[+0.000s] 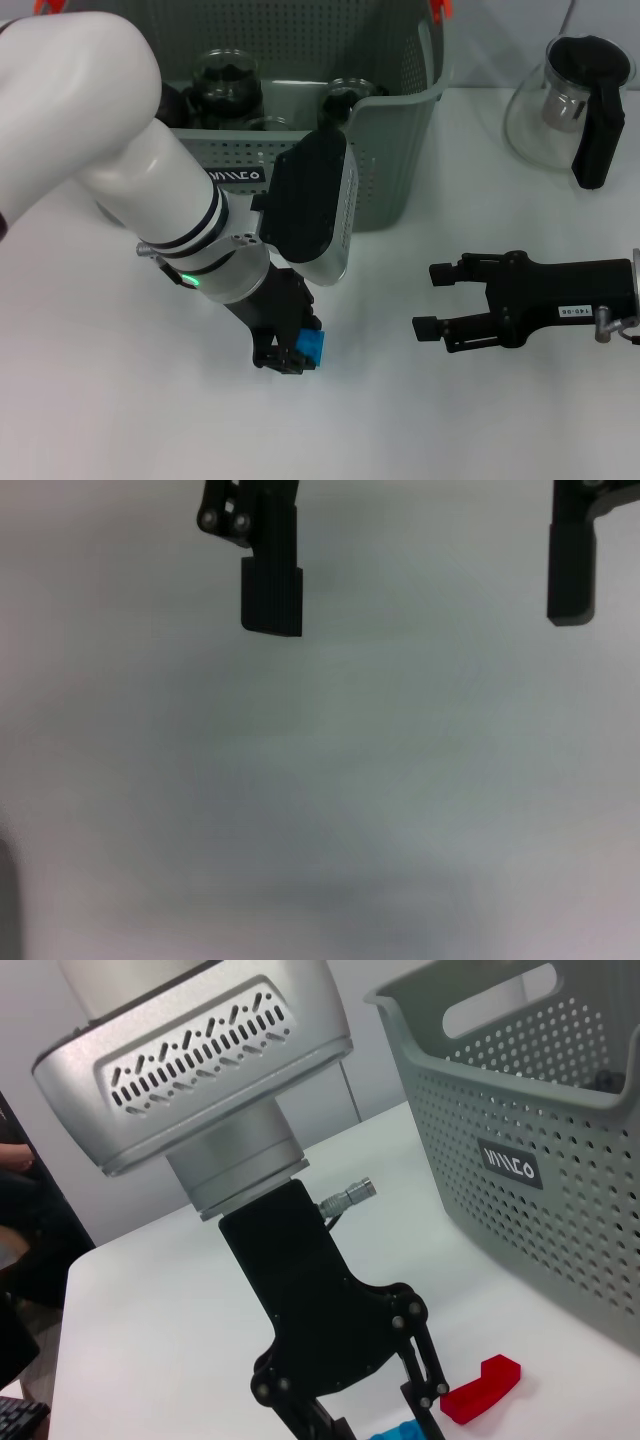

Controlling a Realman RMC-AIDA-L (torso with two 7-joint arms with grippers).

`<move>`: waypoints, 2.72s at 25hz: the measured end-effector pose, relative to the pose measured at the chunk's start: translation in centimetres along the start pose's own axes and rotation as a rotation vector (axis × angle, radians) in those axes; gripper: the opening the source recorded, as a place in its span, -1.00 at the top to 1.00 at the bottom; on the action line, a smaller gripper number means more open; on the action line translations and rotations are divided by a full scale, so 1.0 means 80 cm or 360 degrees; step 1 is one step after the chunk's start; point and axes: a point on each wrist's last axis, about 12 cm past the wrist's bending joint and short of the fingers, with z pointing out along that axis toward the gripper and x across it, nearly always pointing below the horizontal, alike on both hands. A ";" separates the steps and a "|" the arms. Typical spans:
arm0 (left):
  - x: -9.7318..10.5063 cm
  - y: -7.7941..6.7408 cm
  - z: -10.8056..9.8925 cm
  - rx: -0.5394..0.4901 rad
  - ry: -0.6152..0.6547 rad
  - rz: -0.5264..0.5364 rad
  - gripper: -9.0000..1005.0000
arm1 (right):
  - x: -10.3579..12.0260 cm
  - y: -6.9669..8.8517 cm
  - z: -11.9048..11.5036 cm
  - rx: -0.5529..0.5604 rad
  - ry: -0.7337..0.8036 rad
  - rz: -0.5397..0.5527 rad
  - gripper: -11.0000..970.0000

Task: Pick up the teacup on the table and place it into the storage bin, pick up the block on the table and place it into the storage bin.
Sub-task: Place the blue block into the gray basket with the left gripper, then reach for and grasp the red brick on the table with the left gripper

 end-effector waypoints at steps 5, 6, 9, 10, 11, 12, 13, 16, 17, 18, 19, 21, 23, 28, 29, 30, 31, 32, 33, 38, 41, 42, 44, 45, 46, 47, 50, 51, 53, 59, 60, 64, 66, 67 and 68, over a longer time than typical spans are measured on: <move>-0.002 0.000 -0.007 0.0002 -0.0004 0.0002 0.17 | 0.000 -0.001 -0.002 0.0009 -0.0013 -0.0003 -0.90; -0.003 0.000 -0.008 0.0003 -0.0006 -0.0001 0.18 | 0.000 -0.001 -0.002 0.0009 -0.0015 -0.0006 -0.90; -0.003 0.003 -0.025 0.0008 -0.0059 -0.0052 0.17 | 0.000 0.000 -0.002 0.0005 -0.0016 -0.0009 -0.90; -0.003 0.003 -0.037 0.0024 -0.0118 -0.0087 0.16 | 0.000 0.000 -0.002 0.0004 -0.0016 -0.0009 -0.90; -0.002 0.003 -0.049 0.0035 -0.0183 -0.0123 0.16 | 0.000 0.000 -0.002 0.0003 -0.0016 -0.0009 -0.90; -0.001 0.004 -0.062 0.0043 -0.0252 -0.0153 0.16 | 0.000 0.000 -0.002 0.0003 -0.0016 -0.0009 -0.90; 0.002 0.006 -0.080 0.0038 -0.0357 -0.0201 0.15 | 0.000 0.000 -0.002 0.0001 -0.0016 -0.0009 -0.90; 0.012 0.013 -0.124 0.0002 -0.0617 -0.0335 0.14 | -0.001 0.000 -0.002 -0.0002 -0.0017 -0.0012 -0.90; 0.016 0.017 -0.141 -0.0035 -0.0706 -0.0387 0.14 | -0.002 0.000 -0.003 -0.0003 -0.0018 -0.0013 -0.90; 0.022 0.022 -0.156 -0.0083 -0.0784 -0.0443 0.13 | -0.003 0.000 -0.002 -0.0006 -0.0018 -0.0014 -0.90; 0.027 0.027 -0.170 -0.0138 -0.0849 -0.0496 0.13 | -0.004 0.000 -0.002 -0.0009 -0.0018 -0.0015 -0.90; 0.039 0.043 -0.194 -0.0282 -0.0929 -0.0607 0.12 | -0.005 0.000 -0.002 -0.0012 -0.0018 -0.0021 -0.90; 0.048 0.059 -0.208 -0.0413 -0.0961 -0.0707 0.12 | -0.006 0.000 -0.001 -0.0016 -0.0017 -0.0024 -0.90; 0.072 0.111 -0.217 -0.0756 -0.0989 -0.1009 0.10 | -0.006 0.000 0.000 -0.0019 -0.0016 -0.0022 -0.90; 0.075 0.119 -0.215 -0.0799 -0.0982 -0.1050 0.10 | -0.006 0.000 0.000 -0.0020 -0.0015 -0.0019 -0.90; 0.078 0.128 -0.211 -0.0845 -0.0959 -0.1093 0.09 | -0.006 0.000 0.000 -0.0023 -0.0015 -0.0017 -0.90; 0.080 0.134 -0.206 -0.0877 -0.0930 -0.1122 0.09 | -0.006 0.001 0.000 -0.0026 -0.0015 -0.0015 -0.90; 0.081 0.138 -0.201 -0.0900 -0.0898 -0.1139 0.09 | -0.006 0.001 -0.001 -0.0029 -0.0015 -0.0014 -0.90; 0.082 0.144 -0.196 -0.0936 -0.0857 -0.1161 0.08 | -0.006 0.001 -0.001 -0.0033 -0.0015 -0.0013 -0.90; 0.080 0.153 -0.181 -0.1022 -0.0769 -0.1189 0.06 | -0.006 0.002 -0.001 -0.0041 -0.0014 -0.0010 -0.90; 0.081 0.155 -0.182 -0.1068 -0.0770 -0.1188 0.05 | -0.005 0.002 -0.003 -0.0037 -0.0013 -0.0008 -0.89; 0.082 0.156 -0.185 -0.1090 -0.0776 -0.1192 -0.04 | -0.005 0.002 -0.003 -0.0036 -0.0012 -0.0008 -0.89; 0.086 0.155 -0.191 -0.1119 -0.0792 -0.1211 -0.23 | -0.005 0.002 -0.003 -0.0036 -0.0012 -0.0007 -0.89; 0.088 0.154 -0.197 -0.1141 -0.0805 -0.1219 -0.32 | -0.004 0.002 -0.004 -0.0035 -0.0012 -0.0006 -0.89; 0.090 0.150 -0.204 -0.1150 -0.0821 -0.1221 -0.42 | -0.005 0.002 -0.004 -0.0035 -0.0012 -0.0007 -0.89; 0.091 0.146 -0.212 -0.1159 -0.0840 -0.1216 -0.49 | -0.005 0.002 -0.004 -0.0034 -0.0011 -0.0007 -0.89; 0.088 0.119 -0.233 -0.1067 -0.0889 -0.1133 -0.70 | -0.005 0.001 -0.006 -0.0030 -0.0011 -0.0007 -0.89; 0.086 0.104 -0.238 -0.1004 -0.0900 -0.1072 -0.77 | -0.005 0.000 -0.006 -0.0025 -0.0013 -0.0006 -0.89; 0.081 0.075 -0.242 -0.0871 -0.0913 -0.0922 -0.84 | -0.005 0.000 -0.006 -0.0022 -0.0014 -0.0004 -0.89; 0.077 -0.003 -0.226 -0.0518 -0.0813 -0.0527 -0.88 | -0.005 -0.002 -0.007 -0.0008 -0.0023 -0.0001 -0.89; 0.077 -0.010 -0.222 -0.0478 -0.0793 -0.0494 -0.89 | -0.005 -0.002 -0.007 -0.0008 -0.0022 -0.0001 -0.89; 0.071 -0.031 -0.197 -0.0364 -0.0656 -0.0382 -0.88 | -0.006 -0.002 -0.007 -0.0009 -0.0022 0.0004 -0.89; 0.066 -0.035 -0.183 -0.0312 -0.0546 -0.0339 -0.88 | -0.006 -0.002 -0.007 -0.0009 -0.0023 0.0009 -0.89; 0.061 -0.035 -0.174 -0.0280 -0.0473 -0.0315 -0.88 | -0.006 -0.002 -0.007 -0.0009 -0.0023 0.0012 -0.89; 0.059 -0.035 -0.170 -0.0269 -0.0443 -0.0308 -0.88 | -0.006 -0.002 -0.007 -0.0009 -0.0024 0.0015 -0.89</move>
